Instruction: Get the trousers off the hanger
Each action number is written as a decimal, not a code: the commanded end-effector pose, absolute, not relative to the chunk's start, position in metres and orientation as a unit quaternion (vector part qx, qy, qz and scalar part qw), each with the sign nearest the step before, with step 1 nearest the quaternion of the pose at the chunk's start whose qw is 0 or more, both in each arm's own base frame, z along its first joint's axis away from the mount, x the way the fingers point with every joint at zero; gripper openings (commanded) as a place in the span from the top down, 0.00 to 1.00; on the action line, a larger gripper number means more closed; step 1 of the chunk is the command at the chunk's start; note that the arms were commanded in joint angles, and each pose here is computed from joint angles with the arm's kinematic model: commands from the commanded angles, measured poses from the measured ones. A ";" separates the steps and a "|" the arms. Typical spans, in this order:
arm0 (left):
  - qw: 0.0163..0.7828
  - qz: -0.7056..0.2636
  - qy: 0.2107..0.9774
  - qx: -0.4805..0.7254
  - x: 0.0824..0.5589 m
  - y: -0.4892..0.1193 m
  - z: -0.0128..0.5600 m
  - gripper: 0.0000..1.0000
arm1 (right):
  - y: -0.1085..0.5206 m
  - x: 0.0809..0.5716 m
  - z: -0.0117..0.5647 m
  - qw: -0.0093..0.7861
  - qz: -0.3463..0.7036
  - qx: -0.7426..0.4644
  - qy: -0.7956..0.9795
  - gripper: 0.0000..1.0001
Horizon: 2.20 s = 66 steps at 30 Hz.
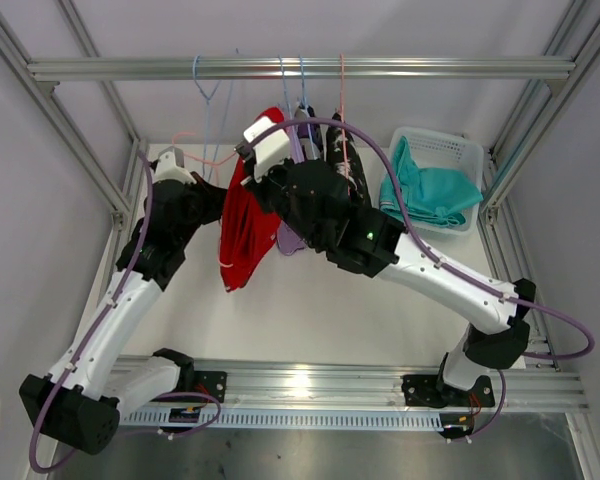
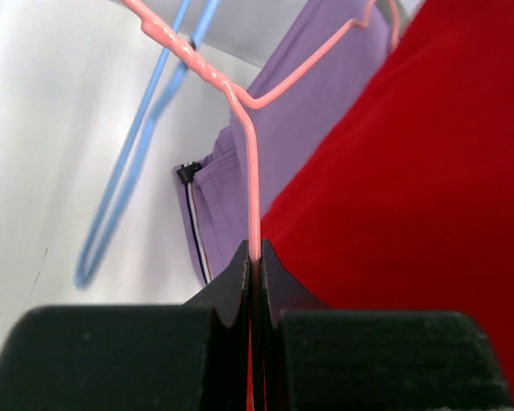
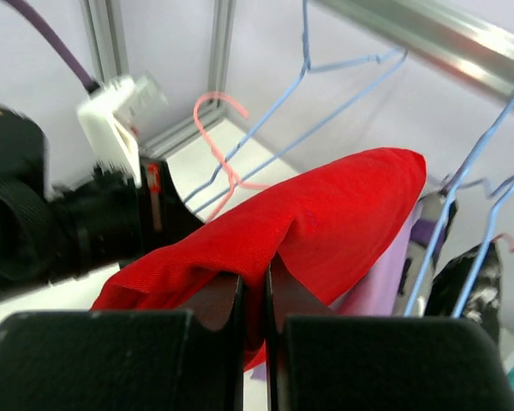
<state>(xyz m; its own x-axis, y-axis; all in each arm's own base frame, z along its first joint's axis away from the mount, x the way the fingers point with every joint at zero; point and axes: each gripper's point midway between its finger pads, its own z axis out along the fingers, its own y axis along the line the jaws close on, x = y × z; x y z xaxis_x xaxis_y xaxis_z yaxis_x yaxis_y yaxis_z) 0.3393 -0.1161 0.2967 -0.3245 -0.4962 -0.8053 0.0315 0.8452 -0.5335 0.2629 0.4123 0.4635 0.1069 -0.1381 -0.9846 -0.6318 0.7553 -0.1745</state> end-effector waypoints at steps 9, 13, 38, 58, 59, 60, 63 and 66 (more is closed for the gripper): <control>0.570 -0.212 0.782 -0.137 0.353 -0.117 0.296 1.00 | 0.365 0.233 0.598 0.768 0.198 -0.237 0.560 1.00; 0.568 -0.193 0.789 -0.136 0.357 -0.117 0.287 1.00 | 0.348 0.220 0.596 0.765 0.200 -0.235 0.565 1.00; 0.536 -0.095 0.827 -0.144 0.382 -0.106 0.231 1.00 | 0.159 0.178 0.537 0.762 0.191 -0.126 0.606 1.00; 0.560 -0.153 0.805 -0.125 0.360 -0.123 0.273 1.00 | 0.079 0.177 0.459 0.742 0.155 -0.037 0.652 1.00; 0.559 -0.158 0.805 -0.123 0.359 -0.125 0.275 1.00 | 0.077 0.178 0.456 0.739 0.155 -0.029 0.655 1.00; 0.559 -0.160 0.804 -0.123 0.357 -0.126 0.276 1.00 | 0.070 0.178 0.452 0.738 0.151 -0.019 0.657 1.00; 0.562 -0.168 0.801 -0.123 0.353 -0.126 0.282 1.00 | 0.064 0.179 0.437 0.731 0.133 -0.010 0.669 1.00; 0.567 -0.176 0.795 -0.125 0.350 -0.125 0.290 1.00 | 0.058 0.179 0.427 0.725 0.123 -0.003 0.678 1.00</control>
<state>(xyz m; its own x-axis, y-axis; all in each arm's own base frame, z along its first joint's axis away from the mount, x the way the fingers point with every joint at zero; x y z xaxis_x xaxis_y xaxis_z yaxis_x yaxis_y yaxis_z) 0.3524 -0.1175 0.2489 -0.3952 -0.3568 -0.8465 -0.0626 0.9298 -0.3627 0.1768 0.0799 0.4242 0.0652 0.0706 -0.9954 -0.2785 0.9591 0.0498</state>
